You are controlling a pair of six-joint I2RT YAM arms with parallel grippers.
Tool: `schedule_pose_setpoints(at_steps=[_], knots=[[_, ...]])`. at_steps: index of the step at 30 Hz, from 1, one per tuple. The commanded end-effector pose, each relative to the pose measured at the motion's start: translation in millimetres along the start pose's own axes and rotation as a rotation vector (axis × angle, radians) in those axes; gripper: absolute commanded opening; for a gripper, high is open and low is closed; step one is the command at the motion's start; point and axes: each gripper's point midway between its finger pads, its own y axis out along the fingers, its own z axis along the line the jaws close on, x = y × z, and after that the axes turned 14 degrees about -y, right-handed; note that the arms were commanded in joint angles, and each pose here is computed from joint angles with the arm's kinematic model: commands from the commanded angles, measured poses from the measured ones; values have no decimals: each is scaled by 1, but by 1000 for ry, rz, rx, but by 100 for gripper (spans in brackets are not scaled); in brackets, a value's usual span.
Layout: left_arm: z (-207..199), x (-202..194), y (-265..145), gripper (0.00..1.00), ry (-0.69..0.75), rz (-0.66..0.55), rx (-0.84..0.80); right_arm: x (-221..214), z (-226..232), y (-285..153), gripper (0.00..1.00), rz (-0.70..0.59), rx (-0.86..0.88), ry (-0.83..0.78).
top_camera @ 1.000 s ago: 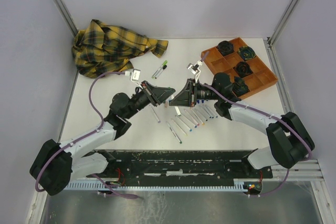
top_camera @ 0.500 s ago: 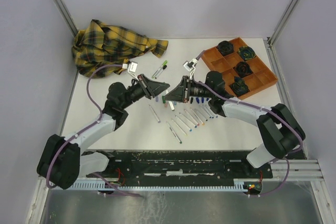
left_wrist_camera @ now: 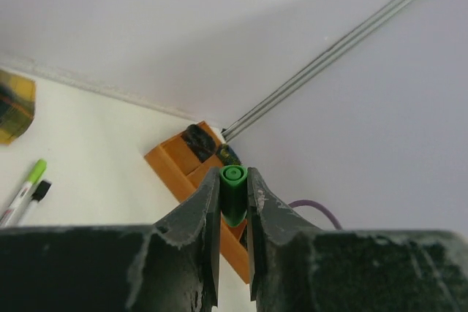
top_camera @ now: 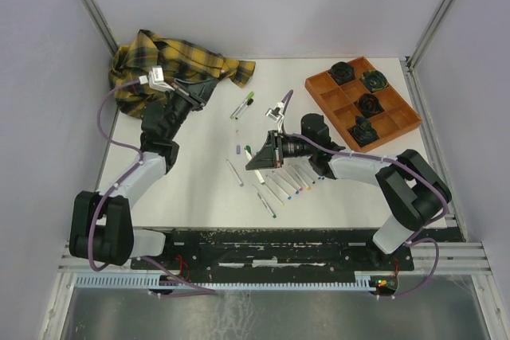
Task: Open the pen caps
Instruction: Open the pen cap from the pen, then place the pen cap at the center of the board.
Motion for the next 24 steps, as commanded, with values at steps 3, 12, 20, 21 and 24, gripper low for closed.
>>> schedule_pose_setpoints(at_steps=[3, 12, 20, 21, 24], knots=[[116, -35, -26, 3, 6, 116, 426, 4, 1, -2, 0, 51, -27, -36], [223, -84, -83, 3, 63, 315, 876, 1, -8, -3, 0, 85, -89, -47], [256, -110, -112, 8, 301, 465, 1099, 1, -12, -4, 0, 91, -108, -50], [258, -113, -113, 8, 311, 477, 1110, 1, -13, -4, 0, 91, -110, -51], [263, -116, -111, 12, 344, 493, 1138, 1, -13, -4, 0, 92, -112, -51]])
